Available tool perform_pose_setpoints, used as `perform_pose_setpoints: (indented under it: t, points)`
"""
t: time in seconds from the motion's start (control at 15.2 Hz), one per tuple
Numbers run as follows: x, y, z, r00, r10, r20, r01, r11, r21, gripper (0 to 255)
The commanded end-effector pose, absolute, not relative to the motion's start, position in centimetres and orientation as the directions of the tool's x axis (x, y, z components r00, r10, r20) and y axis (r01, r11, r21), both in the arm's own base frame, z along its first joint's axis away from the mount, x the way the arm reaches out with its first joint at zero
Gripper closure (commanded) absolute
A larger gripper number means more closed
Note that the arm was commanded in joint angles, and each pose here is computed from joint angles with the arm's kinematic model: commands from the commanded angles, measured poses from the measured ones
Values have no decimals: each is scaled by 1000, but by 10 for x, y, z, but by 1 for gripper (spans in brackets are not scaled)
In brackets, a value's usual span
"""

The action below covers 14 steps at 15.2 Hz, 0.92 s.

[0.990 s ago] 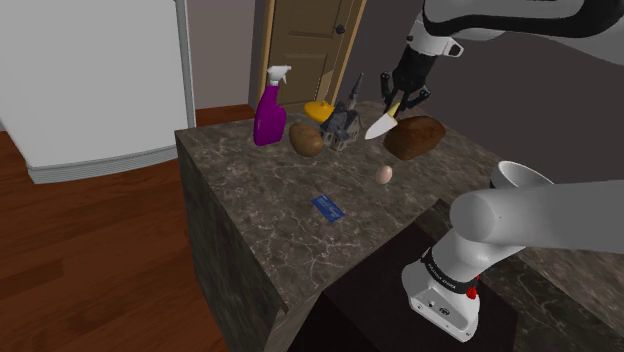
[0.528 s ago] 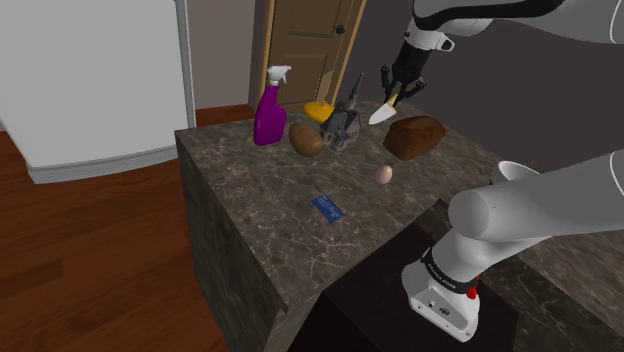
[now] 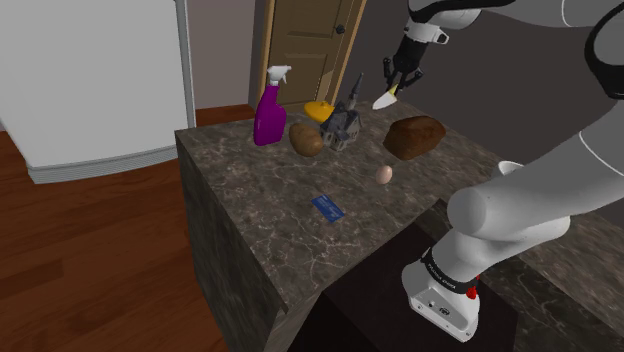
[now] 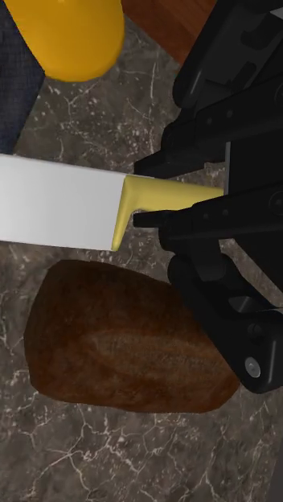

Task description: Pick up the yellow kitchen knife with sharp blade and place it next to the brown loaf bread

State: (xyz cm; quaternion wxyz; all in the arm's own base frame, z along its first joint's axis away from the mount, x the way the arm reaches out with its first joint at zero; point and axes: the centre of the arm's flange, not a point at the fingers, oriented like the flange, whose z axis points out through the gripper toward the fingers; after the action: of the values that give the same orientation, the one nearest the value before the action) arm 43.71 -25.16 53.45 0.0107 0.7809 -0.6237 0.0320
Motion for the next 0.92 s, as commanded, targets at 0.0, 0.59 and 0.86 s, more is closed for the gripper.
perform_pose_setpoints:
  t: [0.0, 0.59, 0.86]
  points:
    - [451, -277, 535, 220, -973, 63, -975, -222, -23, 255]
    - [506, -383, 535, 220, -973, 63, -975, -222, -23, 255]
    - [531, -429, 535, 220, -973, 63, -975, -222, -23, 255]
